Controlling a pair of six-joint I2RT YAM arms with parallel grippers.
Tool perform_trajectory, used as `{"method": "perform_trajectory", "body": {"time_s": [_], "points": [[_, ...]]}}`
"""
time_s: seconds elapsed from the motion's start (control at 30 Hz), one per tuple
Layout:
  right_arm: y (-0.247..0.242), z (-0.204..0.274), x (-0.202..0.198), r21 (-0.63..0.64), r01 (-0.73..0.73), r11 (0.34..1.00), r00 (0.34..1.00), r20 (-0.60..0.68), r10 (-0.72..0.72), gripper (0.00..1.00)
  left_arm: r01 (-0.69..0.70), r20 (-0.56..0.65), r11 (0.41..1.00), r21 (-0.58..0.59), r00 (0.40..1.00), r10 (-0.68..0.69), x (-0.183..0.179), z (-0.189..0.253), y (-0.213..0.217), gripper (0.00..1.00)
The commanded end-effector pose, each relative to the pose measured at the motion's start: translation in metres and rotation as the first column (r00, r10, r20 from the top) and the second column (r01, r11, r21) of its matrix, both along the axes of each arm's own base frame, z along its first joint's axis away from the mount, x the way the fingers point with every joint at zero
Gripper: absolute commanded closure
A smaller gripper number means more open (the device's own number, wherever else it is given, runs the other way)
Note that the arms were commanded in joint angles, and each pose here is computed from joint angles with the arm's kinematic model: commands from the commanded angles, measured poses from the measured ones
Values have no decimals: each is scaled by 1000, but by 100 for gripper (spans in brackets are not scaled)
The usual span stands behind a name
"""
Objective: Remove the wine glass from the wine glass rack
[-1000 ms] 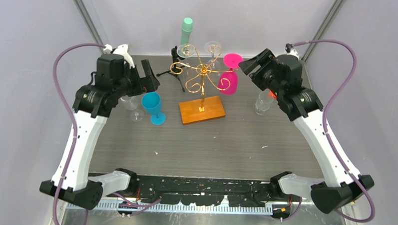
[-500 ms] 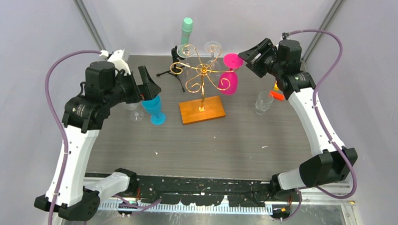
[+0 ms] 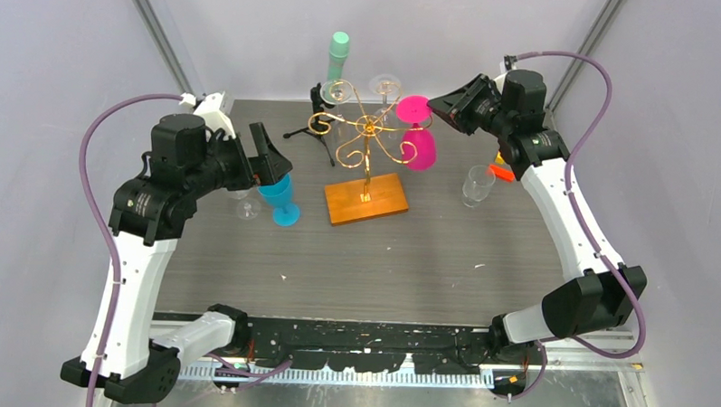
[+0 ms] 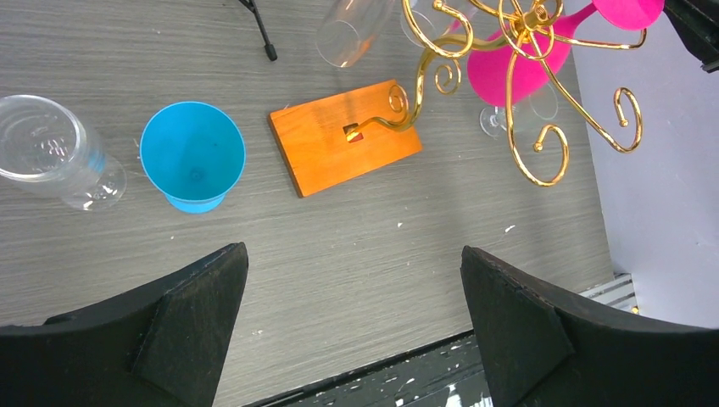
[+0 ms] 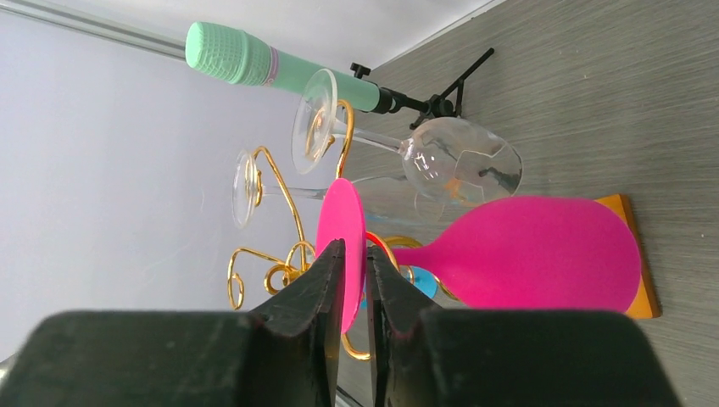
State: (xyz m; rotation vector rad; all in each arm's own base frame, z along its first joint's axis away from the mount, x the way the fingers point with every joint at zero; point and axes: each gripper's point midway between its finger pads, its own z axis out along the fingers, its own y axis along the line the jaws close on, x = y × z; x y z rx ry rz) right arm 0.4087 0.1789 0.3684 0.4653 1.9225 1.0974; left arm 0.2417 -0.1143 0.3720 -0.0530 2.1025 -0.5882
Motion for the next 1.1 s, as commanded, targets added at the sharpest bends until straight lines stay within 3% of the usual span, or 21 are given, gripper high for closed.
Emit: {"method": "perform_trajectory", "body": {"time_s": [0.0,0.2,0.4,0.57,1.07], "points": [[5,17,-1,33,-31,999,998,55,30,81,18,41,1000,-26,999,-17,-7,16,-2,0],[7,14,2,51,-40,998,998,44,38,79,20,37,999,-28,999,-19,-7,15,-2,0],[9,3,5,49,-50,998,999,20,49,70,20,35,1000,-25,999,-19,-6,14,-2,0],[15,-1,7,73,-71,995,997,15,71,71,18,33,1000,-20,999,-17,-7,13,-1,0],[8,13,6,91,-31,995,998,59,26,99,9,30,1000,-4,1000,-9,-6,10,1,0]]}}
